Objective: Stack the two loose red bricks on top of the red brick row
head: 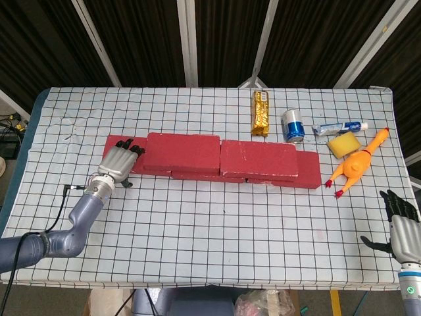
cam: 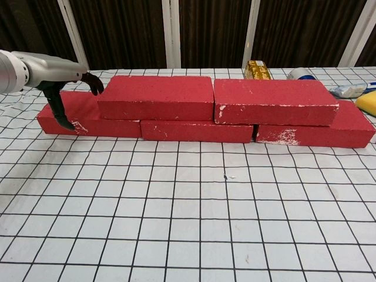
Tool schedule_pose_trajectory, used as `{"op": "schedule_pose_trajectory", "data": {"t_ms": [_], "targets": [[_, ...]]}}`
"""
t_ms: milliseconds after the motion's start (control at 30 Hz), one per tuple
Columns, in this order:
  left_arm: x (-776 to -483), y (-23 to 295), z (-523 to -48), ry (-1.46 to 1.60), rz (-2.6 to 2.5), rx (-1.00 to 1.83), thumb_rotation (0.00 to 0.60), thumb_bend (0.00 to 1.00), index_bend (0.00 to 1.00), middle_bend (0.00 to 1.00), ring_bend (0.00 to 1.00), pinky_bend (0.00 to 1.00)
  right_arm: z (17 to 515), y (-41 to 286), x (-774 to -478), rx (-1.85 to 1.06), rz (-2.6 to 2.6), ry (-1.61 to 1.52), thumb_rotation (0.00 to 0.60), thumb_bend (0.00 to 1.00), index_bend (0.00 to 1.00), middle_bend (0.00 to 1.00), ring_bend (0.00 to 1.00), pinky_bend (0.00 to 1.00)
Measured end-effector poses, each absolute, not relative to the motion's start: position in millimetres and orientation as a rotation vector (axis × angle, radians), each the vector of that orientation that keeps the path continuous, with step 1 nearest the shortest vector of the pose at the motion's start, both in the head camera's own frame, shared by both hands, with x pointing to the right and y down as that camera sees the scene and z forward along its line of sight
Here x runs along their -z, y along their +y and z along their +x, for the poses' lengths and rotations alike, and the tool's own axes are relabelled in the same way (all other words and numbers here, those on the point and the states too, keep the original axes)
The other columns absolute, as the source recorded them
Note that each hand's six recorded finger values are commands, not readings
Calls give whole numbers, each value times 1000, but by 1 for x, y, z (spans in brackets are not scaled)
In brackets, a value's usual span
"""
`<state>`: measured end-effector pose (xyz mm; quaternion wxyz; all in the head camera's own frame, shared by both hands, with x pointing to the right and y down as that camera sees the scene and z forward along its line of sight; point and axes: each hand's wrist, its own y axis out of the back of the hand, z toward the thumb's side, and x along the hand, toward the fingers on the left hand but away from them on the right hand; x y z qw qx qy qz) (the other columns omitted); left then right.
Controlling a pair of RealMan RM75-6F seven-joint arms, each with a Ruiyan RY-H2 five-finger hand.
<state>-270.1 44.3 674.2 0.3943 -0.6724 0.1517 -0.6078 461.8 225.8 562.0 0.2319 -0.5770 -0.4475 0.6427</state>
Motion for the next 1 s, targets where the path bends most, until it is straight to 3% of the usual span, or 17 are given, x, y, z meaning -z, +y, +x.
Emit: {"op": "schedule_pose_trajectory", "data": {"t_ms": [467,667,1000], "targets": [[-627,36,-313,531,-1708,1592,600,0,207,137,0,131,458,227,-562,-1754,-1610,-1222,600,162,21,0,0,0],[-606,64,-343,668,-1763,1532,600,0,192,92,0,131,453,225,-563,-1709,-1621,-1188,600,162,21,0,0,0],[-562,138,-406,899,-1663,1370,600,0,187,58,0,131,445,223,-567,-1636,-1607,-1115,600,161,22,0,0,0]]}}
